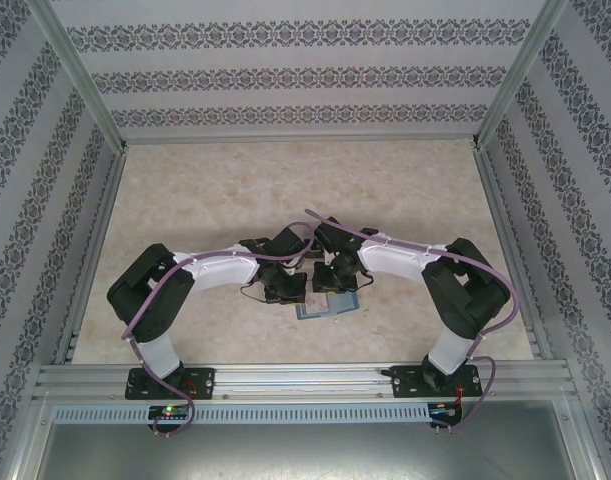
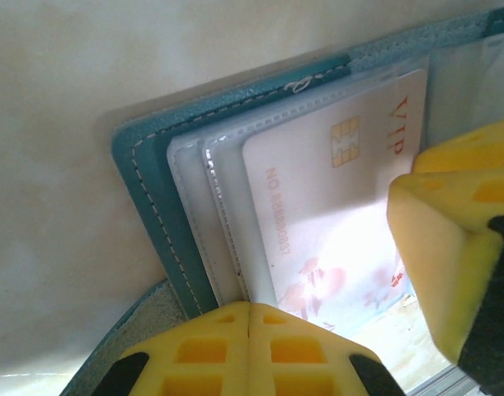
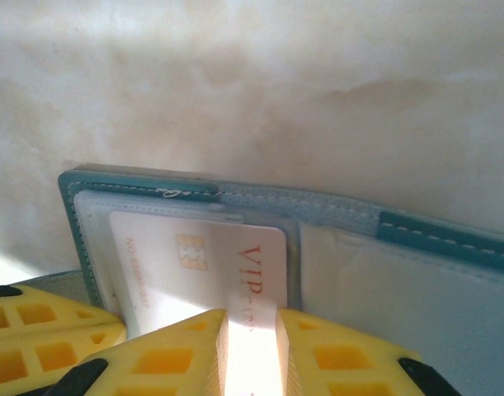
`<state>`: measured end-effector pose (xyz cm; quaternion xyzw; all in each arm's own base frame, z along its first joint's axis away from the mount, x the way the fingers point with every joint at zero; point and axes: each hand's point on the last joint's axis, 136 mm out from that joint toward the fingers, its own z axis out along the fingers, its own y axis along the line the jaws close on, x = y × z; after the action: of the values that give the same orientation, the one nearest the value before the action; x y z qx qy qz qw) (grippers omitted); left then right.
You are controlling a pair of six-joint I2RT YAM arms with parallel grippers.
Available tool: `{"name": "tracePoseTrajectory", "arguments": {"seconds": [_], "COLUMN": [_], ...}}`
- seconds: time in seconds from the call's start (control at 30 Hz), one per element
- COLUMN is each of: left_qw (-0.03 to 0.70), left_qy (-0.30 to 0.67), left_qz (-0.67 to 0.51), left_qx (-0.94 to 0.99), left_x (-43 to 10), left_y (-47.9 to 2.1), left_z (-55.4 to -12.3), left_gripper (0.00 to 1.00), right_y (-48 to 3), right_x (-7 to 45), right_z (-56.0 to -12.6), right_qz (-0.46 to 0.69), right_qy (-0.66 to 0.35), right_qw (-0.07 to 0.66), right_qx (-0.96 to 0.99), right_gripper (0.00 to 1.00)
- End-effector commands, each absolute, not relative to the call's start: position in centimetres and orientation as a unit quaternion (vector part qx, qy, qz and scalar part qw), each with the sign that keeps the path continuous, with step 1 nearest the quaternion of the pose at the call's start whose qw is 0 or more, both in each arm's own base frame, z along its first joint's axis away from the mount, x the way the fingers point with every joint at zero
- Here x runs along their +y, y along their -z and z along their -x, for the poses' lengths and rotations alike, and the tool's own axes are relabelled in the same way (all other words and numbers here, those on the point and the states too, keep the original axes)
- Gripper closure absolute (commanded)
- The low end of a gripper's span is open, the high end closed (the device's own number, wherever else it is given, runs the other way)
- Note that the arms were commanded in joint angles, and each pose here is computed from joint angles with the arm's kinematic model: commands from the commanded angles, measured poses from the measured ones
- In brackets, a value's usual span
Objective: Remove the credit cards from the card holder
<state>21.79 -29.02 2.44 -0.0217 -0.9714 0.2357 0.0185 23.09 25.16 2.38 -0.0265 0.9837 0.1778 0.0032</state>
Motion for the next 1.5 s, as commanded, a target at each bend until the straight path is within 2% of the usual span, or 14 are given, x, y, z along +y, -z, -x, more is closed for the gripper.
{"name": "tracePoseTrajectory", "arguments": {"seconds": [0.0,0.23,0.57,1.0,1.47], "left_qw": [0.037,0.033,-0.009,-0.028,-0.015], "left_qy": [-0.189,-0.190,-0.202,-0.226,-0.251], "left_qz": [0.025,0.025,0.028,0.002,-0.013], "left_qx": [-0.981,-0.981,-0.979,-0.974,-0.968], "left_x": [-27.2,-27.3,-28.3,-29.0,-29.4], "left_y": [-1.0,-1.4,-4.2,-3.6,-2.4], "left_z": [-20.4,-20.6,-22.6,-25.4,-25.3], "left_gripper": [1.00,1.00,1.00,1.00,1.00], "right_y": [-2.1,-3.4,-4.5,-4.5,-4.2], "right_x": [23.6,23.9,24.9,24.0,24.3], "right_z": [-23.4,-23.5,-23.0,-22.8,-22.7], "right_qz": [0.036,0.037,0.017,-0.001,-0.007], "right_qy": [-0.131,-0.146,-0.200,-0.204,-0.214], "right_qw": [0.007,0.016,0.018,0.020,0.012], "right_qx": [0.991,0.988,0.979,0.979,0.977], "right_gripper": [0.76,0.76,0.76,0.76,0.75]}}
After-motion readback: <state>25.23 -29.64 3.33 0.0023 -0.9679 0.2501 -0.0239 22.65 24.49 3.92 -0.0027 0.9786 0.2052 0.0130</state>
